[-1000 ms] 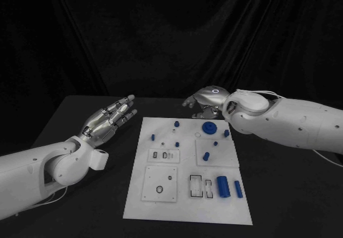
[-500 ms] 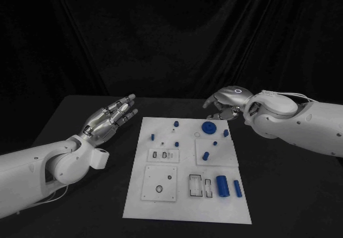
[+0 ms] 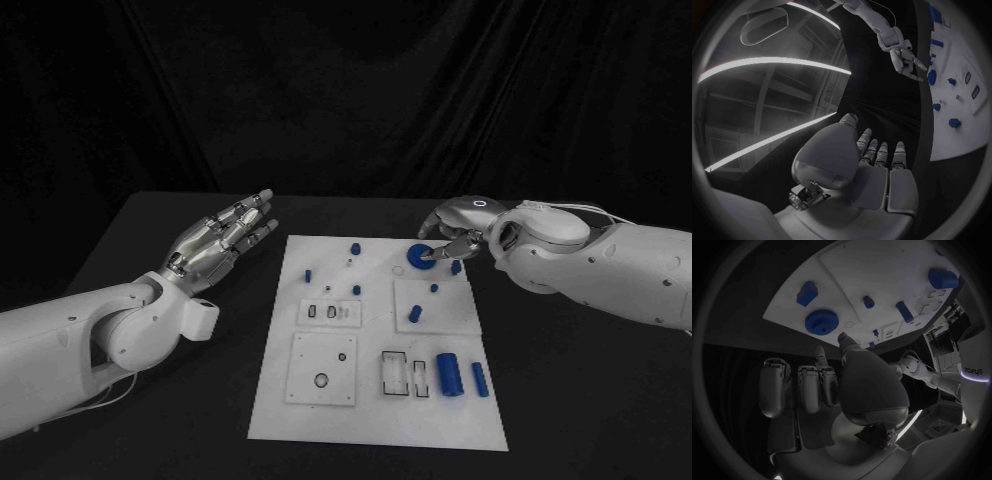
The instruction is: Assemble the parts on the task board
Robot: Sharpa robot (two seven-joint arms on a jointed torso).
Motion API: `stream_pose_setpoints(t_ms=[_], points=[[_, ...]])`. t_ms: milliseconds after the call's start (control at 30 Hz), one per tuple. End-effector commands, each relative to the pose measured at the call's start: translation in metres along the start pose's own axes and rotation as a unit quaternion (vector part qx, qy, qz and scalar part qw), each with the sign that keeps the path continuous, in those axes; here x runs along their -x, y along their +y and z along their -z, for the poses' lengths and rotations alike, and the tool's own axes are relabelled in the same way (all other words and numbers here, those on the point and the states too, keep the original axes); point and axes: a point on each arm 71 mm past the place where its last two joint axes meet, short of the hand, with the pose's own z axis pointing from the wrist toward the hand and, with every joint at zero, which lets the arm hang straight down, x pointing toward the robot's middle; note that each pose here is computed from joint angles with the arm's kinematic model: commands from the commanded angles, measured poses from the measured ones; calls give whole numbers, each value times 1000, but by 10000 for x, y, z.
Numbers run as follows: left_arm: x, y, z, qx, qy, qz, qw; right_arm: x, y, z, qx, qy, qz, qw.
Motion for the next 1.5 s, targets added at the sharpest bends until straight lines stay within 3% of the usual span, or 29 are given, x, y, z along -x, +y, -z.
stream_pose_setpoints(t_ms=[33,600,1300,1500], points=[[-13,-41,-4,-25,6,5,1000,-52,-34,-7,-20,11,-5,1000],[-9,-34,-3,-24,7,7,1000,-180,-38,-59,-27,20,-6,999],[-7,-23,5,-19,12,11,1000,-341,-83,-69,-40,54,-5,998],[-3,-23,12,-17,13,12,1000,-337,-73,-60,-32,45,-7,998]])
